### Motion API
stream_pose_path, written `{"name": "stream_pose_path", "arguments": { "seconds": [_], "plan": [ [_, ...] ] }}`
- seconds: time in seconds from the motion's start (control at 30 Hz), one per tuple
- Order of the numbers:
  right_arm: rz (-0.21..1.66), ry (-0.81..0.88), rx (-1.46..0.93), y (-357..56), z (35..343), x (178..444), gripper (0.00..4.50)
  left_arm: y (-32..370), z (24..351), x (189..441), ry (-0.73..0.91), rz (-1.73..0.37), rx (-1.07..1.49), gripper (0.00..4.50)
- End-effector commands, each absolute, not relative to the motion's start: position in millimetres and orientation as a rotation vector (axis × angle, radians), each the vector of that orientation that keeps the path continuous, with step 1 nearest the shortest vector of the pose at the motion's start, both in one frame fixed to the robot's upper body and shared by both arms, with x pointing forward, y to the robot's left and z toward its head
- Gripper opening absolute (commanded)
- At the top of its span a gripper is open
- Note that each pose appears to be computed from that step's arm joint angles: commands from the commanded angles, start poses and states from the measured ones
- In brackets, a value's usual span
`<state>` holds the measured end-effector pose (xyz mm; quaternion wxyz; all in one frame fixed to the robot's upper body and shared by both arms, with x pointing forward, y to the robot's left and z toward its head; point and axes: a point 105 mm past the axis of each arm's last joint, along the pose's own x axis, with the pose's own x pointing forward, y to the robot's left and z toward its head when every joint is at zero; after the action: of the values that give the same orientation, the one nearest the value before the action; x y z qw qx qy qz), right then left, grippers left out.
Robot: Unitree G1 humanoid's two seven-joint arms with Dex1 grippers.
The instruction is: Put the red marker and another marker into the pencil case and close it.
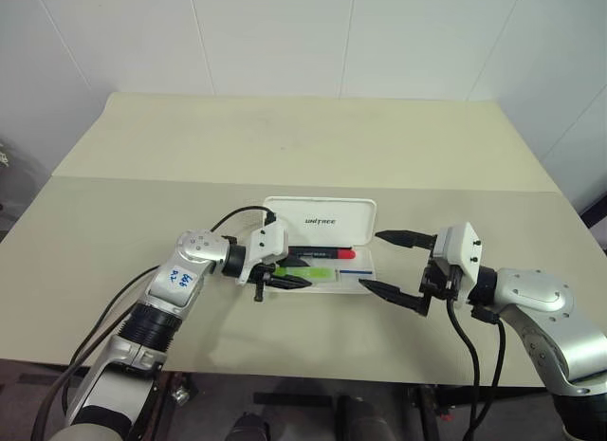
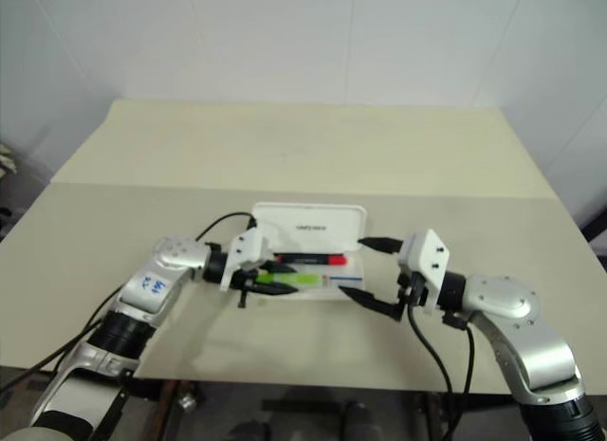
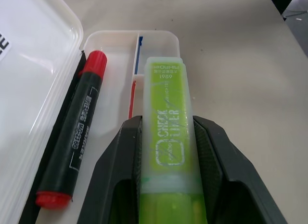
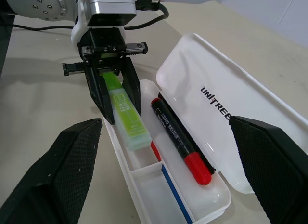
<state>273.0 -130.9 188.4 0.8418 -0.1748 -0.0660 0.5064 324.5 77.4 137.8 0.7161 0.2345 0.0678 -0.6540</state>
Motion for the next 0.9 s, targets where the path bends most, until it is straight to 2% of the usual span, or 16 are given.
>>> {"name": "stream_pose_path", "arguments": {
  "seconds": [0.03,0.37,0.4,0.47,0.67,0.9],
  "plan": [
    [1.058,-0.202,-0.382,-130.0,200.6,268.3,4.50,77.1,145.8,323.5,0.125,-1.454,0.551,1.11],
    [1.051,-0.214,-0.381,-129.0,202.0,270.6,4.50,76.2,145.9,324.7,0.134,-1.456,0.559,1.11],
    [1.050,-0.214,-0.381,-129.2,202.0,270.6,4.50,75.8,145.8,324.5,0.140,-1.457,0.545,1.83],
    [1.048,-0.215,-0.382,-129.4,202.1,271.0,4.50,74.5,145.2,323.8,0.150,-1.466,0.538,2.33],
    [1.046,-0.215,-0.384,-130.0,202.6,271.0,4.50,70.1,151.5,323.2,0.128,-1.477,0.529,4.43],
    [1.015,-0.204,-0.372,-134.2,200.6,273.7,4.50,67.7,171.3,316.1,0.038,-1.508,0.461,4.47]
  ]
}}
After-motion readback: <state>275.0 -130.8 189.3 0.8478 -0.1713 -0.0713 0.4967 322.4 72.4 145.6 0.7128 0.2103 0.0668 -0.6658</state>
